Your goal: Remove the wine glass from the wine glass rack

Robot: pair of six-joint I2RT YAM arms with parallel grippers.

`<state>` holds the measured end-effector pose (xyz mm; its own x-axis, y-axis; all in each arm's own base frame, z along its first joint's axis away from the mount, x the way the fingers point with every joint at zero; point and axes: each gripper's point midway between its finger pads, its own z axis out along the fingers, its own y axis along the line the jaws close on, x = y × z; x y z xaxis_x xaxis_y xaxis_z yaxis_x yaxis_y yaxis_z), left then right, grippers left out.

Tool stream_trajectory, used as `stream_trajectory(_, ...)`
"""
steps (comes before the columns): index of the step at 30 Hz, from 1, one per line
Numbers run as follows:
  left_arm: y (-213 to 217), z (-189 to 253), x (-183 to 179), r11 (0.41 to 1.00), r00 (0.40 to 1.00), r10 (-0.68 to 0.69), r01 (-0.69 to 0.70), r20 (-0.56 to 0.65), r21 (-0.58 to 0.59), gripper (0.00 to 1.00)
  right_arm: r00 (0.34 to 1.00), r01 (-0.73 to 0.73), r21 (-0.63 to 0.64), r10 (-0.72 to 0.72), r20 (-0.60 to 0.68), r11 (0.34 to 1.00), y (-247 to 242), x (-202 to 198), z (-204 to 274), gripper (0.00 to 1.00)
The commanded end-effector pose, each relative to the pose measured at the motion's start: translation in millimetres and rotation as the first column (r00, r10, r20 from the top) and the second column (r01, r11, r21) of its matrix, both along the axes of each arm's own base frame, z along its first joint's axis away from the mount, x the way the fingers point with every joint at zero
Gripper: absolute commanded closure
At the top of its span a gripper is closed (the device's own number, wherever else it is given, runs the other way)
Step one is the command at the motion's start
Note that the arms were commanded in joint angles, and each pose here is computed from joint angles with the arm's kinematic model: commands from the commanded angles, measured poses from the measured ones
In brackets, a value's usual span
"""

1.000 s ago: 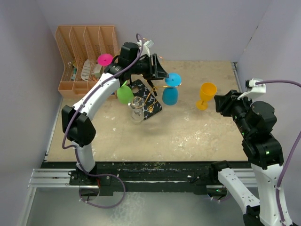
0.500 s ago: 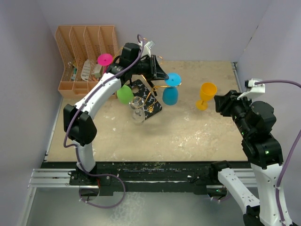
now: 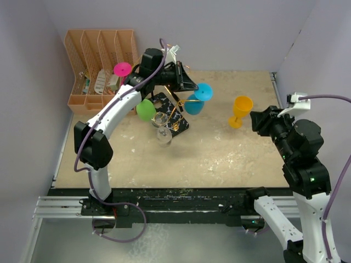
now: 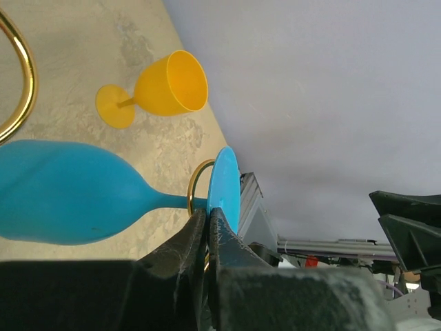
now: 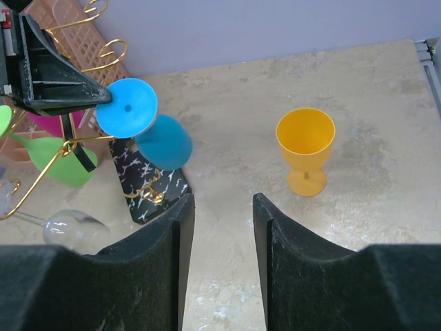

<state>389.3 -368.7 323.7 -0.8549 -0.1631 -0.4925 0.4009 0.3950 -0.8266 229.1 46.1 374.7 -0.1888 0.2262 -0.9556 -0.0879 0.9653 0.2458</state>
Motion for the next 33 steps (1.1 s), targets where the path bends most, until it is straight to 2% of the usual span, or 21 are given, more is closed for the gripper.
stream_trajectory(1, -6.6, 39.2, -4.9, 0.994, 0.998, -0.024, 0.030, 0.056, -0.106, 0.94, 0.997, -0.020, 0.021, 0.018, 0.073, 1.000, 3.2, -3.2, 18.9, 0.58)
stream_trajectory(8, -17.1, 43.0, -7.1, 0.977, 0.997, -0.080, 0.079, 0.005, -0.199, 0.94, 0.996, -0.012, 0.023, 0.010, 0.084, 1.000, 1.2, -5.9, 22.7, 0.58)
stream_trajectory(26, -23.8, 32.5, -11.5, 0.964, 0.991, -0.125, 0.108, -0.056, -0.243, 0.95, 0.995, -0.013, 0.032, 0.010, 0.098, 0.999, 1.3, -7.8, 27.1, 0.58)
stream_trajectory(33, -13.6, 40.0, -22.9, 0.969, 0.994, -0.102, 0.093, -0.029, -0.227, 0.96, 0.996, -0.031, 0.037, 0.028, 0.089, 0.999, 5.1, -6.2, 24.8, 0.58)
